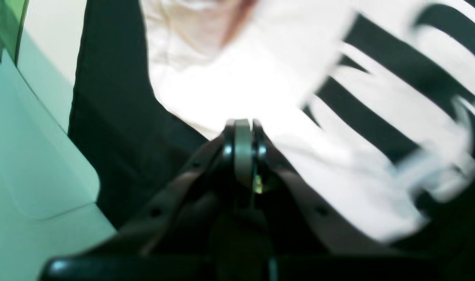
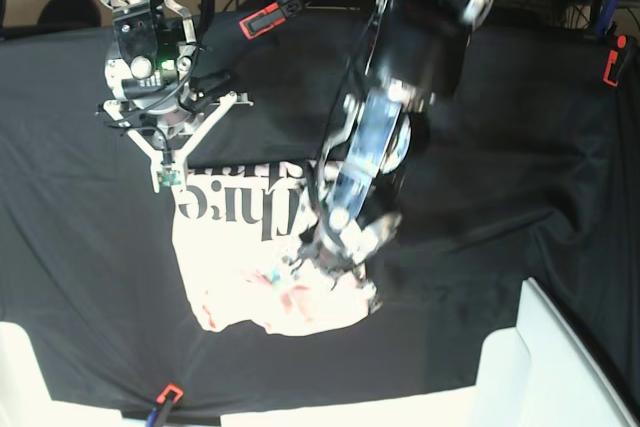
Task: Fold the T-shirt properly
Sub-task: 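Smooth and square the folded shirt edges with the left gripper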
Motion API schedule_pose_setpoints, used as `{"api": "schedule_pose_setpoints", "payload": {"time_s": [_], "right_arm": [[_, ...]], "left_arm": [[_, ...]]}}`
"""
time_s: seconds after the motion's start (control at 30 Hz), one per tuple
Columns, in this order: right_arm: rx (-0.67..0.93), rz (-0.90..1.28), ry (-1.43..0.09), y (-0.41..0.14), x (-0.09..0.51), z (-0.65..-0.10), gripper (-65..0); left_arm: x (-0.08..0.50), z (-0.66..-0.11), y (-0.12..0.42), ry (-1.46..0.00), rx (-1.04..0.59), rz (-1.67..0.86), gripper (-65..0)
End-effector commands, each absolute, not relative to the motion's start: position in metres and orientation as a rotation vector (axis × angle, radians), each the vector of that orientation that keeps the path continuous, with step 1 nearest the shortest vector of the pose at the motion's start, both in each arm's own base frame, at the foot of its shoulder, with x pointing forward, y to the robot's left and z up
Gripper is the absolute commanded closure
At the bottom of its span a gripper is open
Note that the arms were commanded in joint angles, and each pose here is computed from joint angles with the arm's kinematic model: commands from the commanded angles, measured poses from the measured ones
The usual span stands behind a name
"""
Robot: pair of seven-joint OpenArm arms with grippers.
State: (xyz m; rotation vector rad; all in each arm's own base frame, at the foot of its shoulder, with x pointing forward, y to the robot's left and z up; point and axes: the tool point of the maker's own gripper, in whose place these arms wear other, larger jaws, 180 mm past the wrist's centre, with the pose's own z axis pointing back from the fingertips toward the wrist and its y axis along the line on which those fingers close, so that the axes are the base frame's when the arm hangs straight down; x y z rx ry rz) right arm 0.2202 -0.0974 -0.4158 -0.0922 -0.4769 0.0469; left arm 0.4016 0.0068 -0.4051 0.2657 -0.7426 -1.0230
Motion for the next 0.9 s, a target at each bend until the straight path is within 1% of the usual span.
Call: {"api": "schedule_pose_setpoints", "payload": {"time_s": [0.0,0.2,0.3,0.37,0.53,0.63,0.73,0.87], "right_arm": [[-0.091,0.044,-0.517,-0.097,0.228,-0.407,0.0],[-0.091,0.044,-0.517,-0.097,0.228,-0.407,0.0],[-0.091,0.044,-0.517,-0.097,0.228,-0.407,0.0],[-0.091,0.044,-0.517,-0.097,0.228,-0.407,0.0],[-0.092,0.044,-0.517,-0.097,0.228,-0.407,0.0],[-0.092,0.045,-0.516,-0.097,0.228,-0.408,0.0],[-0.092,0.045,-0.514,-0.097,0.227,-0.408,0.0],[-0.092,0.045,-0.514,-0.097,0.227,-0.408,0.0]], "left_arm": [[0.417,-0.394,-0.003,-0.780,0.255,-1.025,0.0],[0.447,-0.408,-0.009,-0.754,0.208,-1.082,0.0],[0.463,-0.407,-0.009,-0.777,0.184,-1.046,0.0],[0.475,-0.401,-0.013,-0.810,0.136,-0.983,0.0],[0.500,-0.385,-0.030,-0.916,-0.067,-0.808,0.0],[0.507,-0.382,-0.034,-0.972,-0.139,-0.757,0.0],[0.510,-0.377,-0.038,-1.032,-0.176,-0.750,0.0],[0.525,-0.353,-0.040,-1.130,-0.169,-0.739,0.0]]}}
